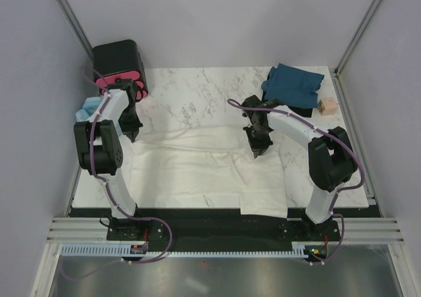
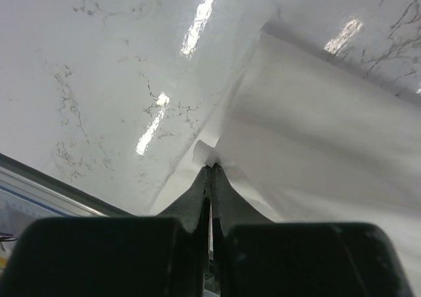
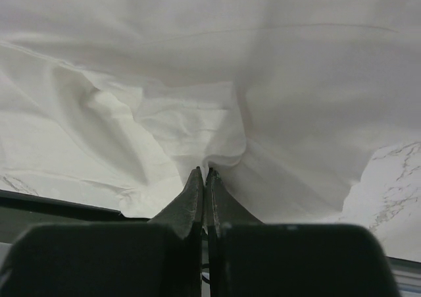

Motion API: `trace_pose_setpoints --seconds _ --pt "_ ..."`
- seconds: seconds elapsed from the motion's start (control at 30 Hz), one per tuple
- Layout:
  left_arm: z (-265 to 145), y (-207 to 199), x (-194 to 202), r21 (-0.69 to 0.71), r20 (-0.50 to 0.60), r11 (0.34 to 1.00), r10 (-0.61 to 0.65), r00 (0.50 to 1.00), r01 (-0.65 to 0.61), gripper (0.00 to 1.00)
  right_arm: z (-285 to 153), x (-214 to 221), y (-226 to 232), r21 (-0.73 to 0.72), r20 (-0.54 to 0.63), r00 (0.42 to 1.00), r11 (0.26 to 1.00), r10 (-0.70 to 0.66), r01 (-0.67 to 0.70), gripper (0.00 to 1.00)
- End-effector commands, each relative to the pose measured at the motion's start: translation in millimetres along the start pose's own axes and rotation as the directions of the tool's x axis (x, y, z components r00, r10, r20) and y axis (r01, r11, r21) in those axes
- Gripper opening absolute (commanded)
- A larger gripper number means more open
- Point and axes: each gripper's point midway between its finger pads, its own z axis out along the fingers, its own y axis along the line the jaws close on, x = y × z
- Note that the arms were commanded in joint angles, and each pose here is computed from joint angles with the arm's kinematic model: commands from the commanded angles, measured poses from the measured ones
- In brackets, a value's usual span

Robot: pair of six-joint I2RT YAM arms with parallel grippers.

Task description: Fold and stack the t-shirts

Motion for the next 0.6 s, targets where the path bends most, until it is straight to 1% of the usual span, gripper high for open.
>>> trace_pose_setpoints --seconds 0.0,0.03,0.07,0.13,0.23,0.3,0.33,0.4,0.43,0.5,0.53,0.57 --pt "-1.1 3.7 -21.3 -0.051 0.013 0.999 -0.017 1.0 0.017 0.02 -8.8 -18.2 2.2 0.012 0.047 0.999 1.0 -0.019 0.019 0.0" --pt "-2.8 2.8 -24.0 -0.048 0.016 0.999 -0.016 1.0 0.017 0.02 -11.4 -22.5 2.4 0.011 0.06 0.998 1.0 -0.019 0.019 0.0" --pt "-10.2 0.8 -33.7 -0.035 0.043 0.999 -0.021 0.999 0.022 0.02 -15.4 -26.2 3.4 0.006 0.078 0.997 1.0 -0.012 0.012 0.0" --pt "-22.5 -0.1 -47.0 -0.022 0.088 0.999 -0.037 0.995 0.039 0.02 -32.7 -43.3 3.2 0.013 0.162 0.987 1.0 0.002 -0.004 0.0" --pt "-59.3 -8.1 -81.5 0.059 0.204 0.995 -0.094 0.975 0.083 0.02 -60.7 -69.5 0.1 0.024 0.275 0.961 0.999 0.021 -0.029 0.0" --pt "-71.8 -11.1 -93.6 0.085 0.243 0.992 -0.114 0.963 0.096 0.02 -73.1 -83.8 -7.5 0.048 0.325 0.945 0.997 0.034 -0.052 0.0" --pt "-81.1 -11.5 -105.0 0.096 0.277 0.989 -0.132 0.952 0.11 0.02 -86.7 -96.0 -6.8 0.047 0.37 0.929 0.997 0.036 -0.057 0.0" --pt "-90.0 -7.7 -117.1 0.085 0.32 0.988 -0.147 0.936 0.126 0.02 -94.9 -111.0 -15.2 0.065 0.413 0.91 0.995 0.042 -0.076 0.0" --pt "-101.6 -6.3 -129.0 0.096 0.36 0.986 -0.161 0.919 0.135 0.02 -107.0 -122.7 -17.2 0.066 0.452 0.891 0.994 0.05 -0.089 0.0" --pt "-107.4 -2.0 -138.3 0.082 0.393 0.984 -0.179 0.902 0.159 0.02 -113.3 -136.9 -24.0 0.063 0.483 0.873 0.992 0.068 -0.112 0.0" --pt "-111.6 -2.1 -142.6 0.088 0.406 0.983 -0.185 0.895 0.164 0.02 -125.9 -147.1 -27.4 0.064 0.519 0.852 0.99 0.075 -0.127 0.0" --pt "-107.8 -4.4 -143.4 0.088 0.399 0.983 -0.182 0.899 0.161 0.02 -131.8 -152.8 -29.7 0.066 0.537 0.84 0.989 0.079 -0.135 0.0"
